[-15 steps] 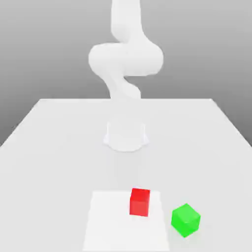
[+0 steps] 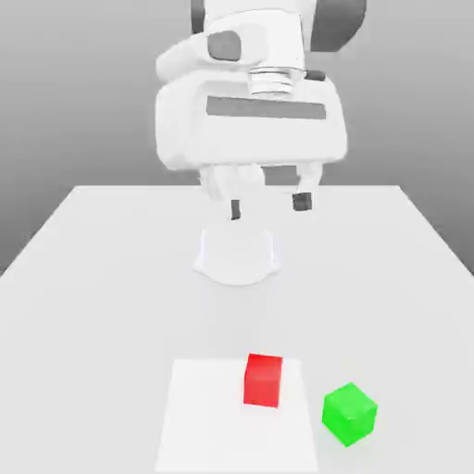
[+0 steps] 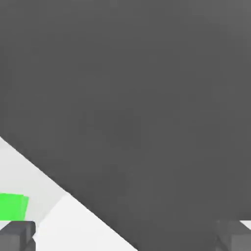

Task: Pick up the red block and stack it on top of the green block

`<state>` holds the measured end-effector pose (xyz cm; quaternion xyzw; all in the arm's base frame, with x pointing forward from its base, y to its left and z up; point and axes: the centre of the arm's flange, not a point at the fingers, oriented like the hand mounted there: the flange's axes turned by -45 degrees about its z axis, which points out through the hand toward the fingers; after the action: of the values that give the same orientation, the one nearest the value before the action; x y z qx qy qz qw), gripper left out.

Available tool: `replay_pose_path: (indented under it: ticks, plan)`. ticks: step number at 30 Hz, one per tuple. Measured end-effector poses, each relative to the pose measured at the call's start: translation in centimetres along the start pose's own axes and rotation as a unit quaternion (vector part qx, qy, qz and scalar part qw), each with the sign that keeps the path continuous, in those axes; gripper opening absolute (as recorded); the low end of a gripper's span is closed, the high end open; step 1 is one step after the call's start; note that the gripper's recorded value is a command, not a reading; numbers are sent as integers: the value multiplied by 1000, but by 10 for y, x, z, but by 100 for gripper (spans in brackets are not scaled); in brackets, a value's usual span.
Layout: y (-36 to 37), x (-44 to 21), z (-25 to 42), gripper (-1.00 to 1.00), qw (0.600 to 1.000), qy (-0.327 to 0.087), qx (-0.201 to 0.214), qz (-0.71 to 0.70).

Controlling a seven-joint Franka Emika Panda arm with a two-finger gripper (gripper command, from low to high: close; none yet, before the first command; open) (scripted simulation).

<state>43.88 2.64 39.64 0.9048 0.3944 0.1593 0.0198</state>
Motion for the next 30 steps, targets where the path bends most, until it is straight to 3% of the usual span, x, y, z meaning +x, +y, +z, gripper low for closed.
replay_pose_path:
  ticks: [11,18,19,30]
  plan:
    - [-78,-76,148,0,955,-102,107,-256]
    - [-93,-99,210,0,947,-110,116,-278]
    - [-95,-101,217,-100,947,-110,116,-277]
    - [-88,-91,188,-100,947,-109,117,-278]
